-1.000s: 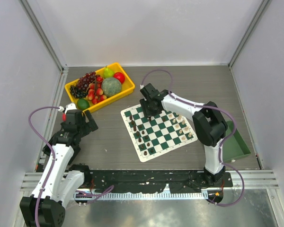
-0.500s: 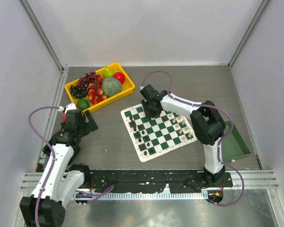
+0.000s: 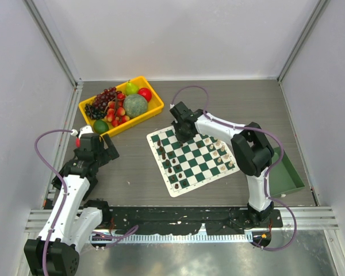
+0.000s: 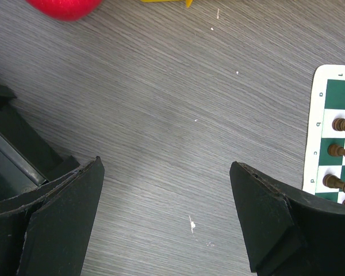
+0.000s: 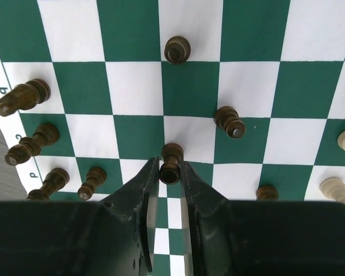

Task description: Set up the chess pieces on the board

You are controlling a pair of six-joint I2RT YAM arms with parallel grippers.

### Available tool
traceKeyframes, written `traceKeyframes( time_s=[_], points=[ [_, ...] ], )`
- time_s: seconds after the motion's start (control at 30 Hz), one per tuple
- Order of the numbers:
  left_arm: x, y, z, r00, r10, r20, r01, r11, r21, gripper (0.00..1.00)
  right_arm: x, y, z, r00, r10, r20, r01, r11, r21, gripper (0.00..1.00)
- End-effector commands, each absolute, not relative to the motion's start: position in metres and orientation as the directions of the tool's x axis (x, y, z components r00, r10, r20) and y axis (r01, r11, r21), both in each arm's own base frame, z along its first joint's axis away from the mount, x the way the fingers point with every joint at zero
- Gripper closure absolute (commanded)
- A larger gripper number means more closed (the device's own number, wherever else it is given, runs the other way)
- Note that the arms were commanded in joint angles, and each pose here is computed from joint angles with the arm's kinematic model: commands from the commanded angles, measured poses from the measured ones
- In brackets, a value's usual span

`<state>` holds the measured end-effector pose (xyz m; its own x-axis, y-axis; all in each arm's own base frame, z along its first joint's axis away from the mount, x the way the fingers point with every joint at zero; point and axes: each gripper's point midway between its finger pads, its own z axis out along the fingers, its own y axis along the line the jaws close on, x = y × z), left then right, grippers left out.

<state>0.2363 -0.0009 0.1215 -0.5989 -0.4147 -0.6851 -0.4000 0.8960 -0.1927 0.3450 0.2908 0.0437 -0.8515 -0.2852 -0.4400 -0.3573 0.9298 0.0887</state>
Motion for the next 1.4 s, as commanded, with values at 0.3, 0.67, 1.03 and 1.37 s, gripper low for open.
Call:
traceKeyframes(
  time_s=[0.3,0.67,1.03,1.37],
  points=[
    [0.239,0.002,0.126,-0.579,-0.415,-0.702,-0.402,0.894,-0.197,0.01,0.39,0.345,0.118,-0.751,-0.251,-0.61,-0.427,0.89,0.159,0.79],
    [0.239,0.001,0.125,-0.581,-0.415,-0.7,-0.402,0.895,-0.196,0.01,0.397,0.388,0.11,-0.714,-0.333,-0.615,-0.496,0.862,0.109,0.79],
    [0.238,0.003,0.125,-0.578,-0.412,-0.704,-0.403,0.895,-0.192,0.01,0.39,0.414,0.084,-0.708,-0.397,-0.584,-0.537,0.84,0.081,0.79],
    [0.238,0.002,0.124,-0.581,-0.412,-0.702,-0.403,0.895,-0.192,0.01,0.391,0.416,0.071,-0.712,-0.415,-0.566,-0.547,0.834,0.076,0.78]
  ],
)
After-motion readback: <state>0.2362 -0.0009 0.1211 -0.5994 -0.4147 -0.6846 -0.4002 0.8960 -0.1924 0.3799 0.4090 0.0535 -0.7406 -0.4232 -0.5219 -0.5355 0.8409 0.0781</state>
